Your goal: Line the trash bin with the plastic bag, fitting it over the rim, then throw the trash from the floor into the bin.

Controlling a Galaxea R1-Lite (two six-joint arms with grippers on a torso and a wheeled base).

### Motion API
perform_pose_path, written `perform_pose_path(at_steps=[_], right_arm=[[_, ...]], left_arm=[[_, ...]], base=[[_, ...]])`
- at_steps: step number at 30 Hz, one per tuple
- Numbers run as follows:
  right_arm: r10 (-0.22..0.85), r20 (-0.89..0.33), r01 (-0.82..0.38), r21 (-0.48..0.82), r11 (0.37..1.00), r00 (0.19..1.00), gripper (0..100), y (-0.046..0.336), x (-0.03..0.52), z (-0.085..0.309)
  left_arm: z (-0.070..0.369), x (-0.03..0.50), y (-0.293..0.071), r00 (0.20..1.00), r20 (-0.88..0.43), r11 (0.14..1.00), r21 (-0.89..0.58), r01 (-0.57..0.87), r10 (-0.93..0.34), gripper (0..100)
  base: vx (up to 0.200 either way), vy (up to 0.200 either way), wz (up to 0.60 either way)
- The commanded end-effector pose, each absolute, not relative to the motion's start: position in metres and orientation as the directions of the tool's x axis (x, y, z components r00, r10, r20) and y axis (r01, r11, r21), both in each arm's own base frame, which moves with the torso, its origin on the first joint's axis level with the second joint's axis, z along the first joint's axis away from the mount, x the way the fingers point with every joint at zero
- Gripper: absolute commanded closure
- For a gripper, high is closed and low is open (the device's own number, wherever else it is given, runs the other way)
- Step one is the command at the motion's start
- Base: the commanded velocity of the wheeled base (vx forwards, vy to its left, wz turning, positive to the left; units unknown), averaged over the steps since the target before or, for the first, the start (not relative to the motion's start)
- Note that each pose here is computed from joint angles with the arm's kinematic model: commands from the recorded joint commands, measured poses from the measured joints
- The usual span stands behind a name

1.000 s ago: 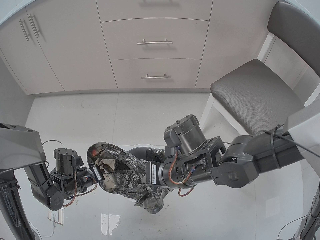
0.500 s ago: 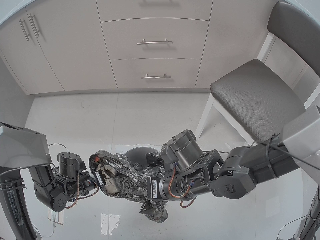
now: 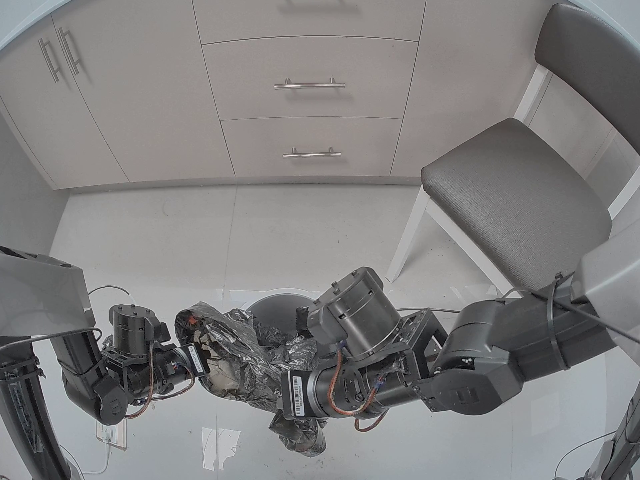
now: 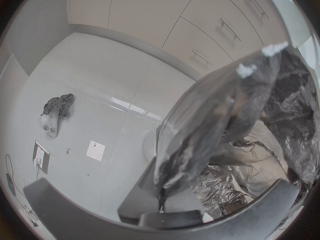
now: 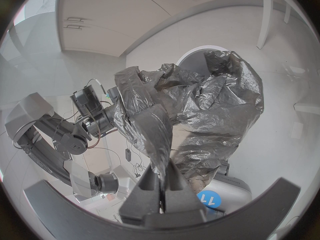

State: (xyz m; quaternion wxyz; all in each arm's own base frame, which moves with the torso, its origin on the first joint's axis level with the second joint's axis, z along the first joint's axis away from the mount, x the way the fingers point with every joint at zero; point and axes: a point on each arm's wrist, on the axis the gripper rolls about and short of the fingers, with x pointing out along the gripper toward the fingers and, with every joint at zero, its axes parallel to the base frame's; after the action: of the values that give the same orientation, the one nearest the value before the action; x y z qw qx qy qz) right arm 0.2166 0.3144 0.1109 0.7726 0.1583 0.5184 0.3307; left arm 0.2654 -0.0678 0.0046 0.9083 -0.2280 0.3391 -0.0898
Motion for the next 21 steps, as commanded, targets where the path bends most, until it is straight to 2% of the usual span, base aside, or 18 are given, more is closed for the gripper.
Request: perform_pose_path(at_steps=[1,12,21], right_arm=[[0.68,-0.695,-0.359,0.588,0.724,0.233,100,0.318,0.212,0.111],[0.629,-0.748,-0.338,0.548,0.765,0.211,100,0.32,0.215,0.083],[0.61,-0.738,-0.334,0.519,0.787,0.289,100,0.302,0.255,0.08]], left_arm=[[0.004,0.264,-0.067,0.752,-0.578,0.88,-0.475,0.005,-0.316,100],[-0.019,0.272,-0.064,0.724,-0.624,0.916,-0.401,0.025,-0.293,100],[-0.022,0.291,-0.069,0.749,-0.591,0.913,-0.406,0.044,-0.3,100]], base=[[0.0,0.0,0.0],[0.0,0.0,0.0],[0.0,0.0,0.0]])
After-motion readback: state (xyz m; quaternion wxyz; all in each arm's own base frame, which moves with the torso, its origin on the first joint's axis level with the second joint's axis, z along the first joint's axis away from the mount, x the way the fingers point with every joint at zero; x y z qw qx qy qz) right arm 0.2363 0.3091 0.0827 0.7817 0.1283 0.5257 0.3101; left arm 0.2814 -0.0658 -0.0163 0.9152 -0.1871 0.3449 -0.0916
